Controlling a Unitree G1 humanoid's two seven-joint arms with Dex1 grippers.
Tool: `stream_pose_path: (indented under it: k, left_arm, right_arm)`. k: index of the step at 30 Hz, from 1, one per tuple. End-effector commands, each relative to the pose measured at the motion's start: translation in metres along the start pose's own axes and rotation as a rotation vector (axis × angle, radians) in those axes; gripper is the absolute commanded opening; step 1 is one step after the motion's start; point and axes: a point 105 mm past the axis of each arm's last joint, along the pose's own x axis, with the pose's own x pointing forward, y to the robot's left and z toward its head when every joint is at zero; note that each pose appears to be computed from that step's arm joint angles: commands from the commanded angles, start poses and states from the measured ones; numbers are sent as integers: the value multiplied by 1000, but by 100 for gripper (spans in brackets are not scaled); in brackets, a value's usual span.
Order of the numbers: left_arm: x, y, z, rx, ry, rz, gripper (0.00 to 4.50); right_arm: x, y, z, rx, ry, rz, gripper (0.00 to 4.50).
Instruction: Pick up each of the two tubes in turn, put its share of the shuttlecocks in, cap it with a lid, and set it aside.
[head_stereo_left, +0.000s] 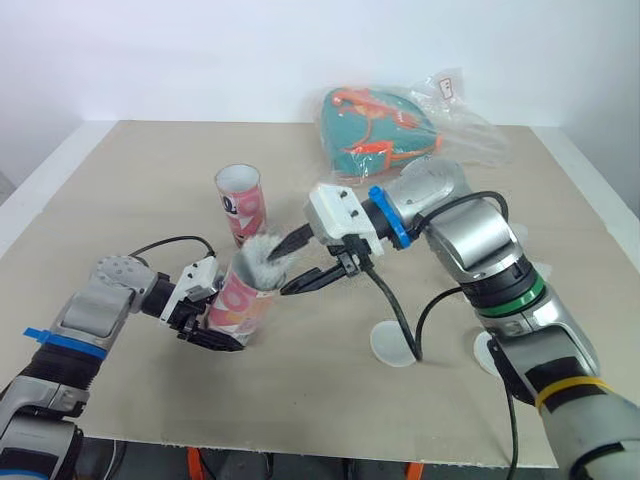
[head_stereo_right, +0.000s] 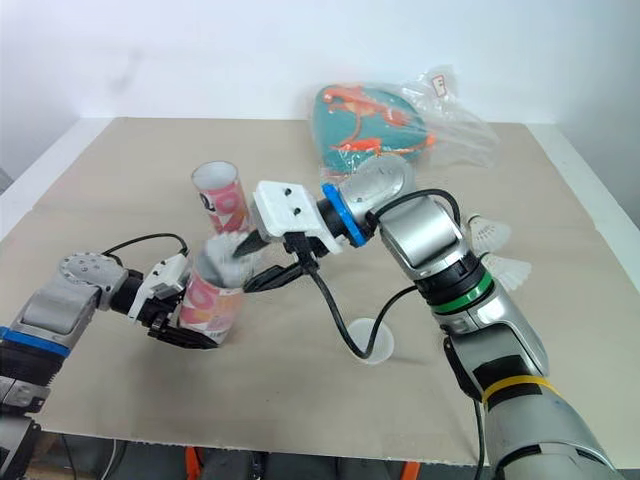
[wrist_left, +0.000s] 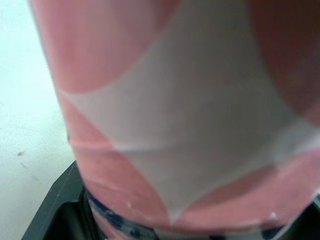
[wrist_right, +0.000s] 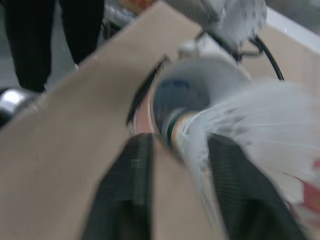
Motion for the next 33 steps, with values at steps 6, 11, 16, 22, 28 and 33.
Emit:
stream_pose_path:
  k: [6,11,16,22,28,33]
  left_arm:
    - [21,-8,-15,-45,33,-72,304]
    - [22,-11,-17,-52,26,-75,304]
    - [22,-14,-22,-60,35,-84,304]
    - [21,-6,-17,-38,58,-102,304]
    - [25,0,-14,-19,61,-124,304]
    - [29,2,-13,-7,62,-138,304]
  right_arm:
    - [-67,12,23,83,-154,-224,253]
    - [-118,45,-22,297,-81,-607,253]
    - [-145,107,-66,501,1,-884,253]
    - [-161,172,-89,708,6,-1084,253]
    - [-171,197,-119,817,105,-1195,253]
    - [-181,189,-137,806,146,-1284,253]
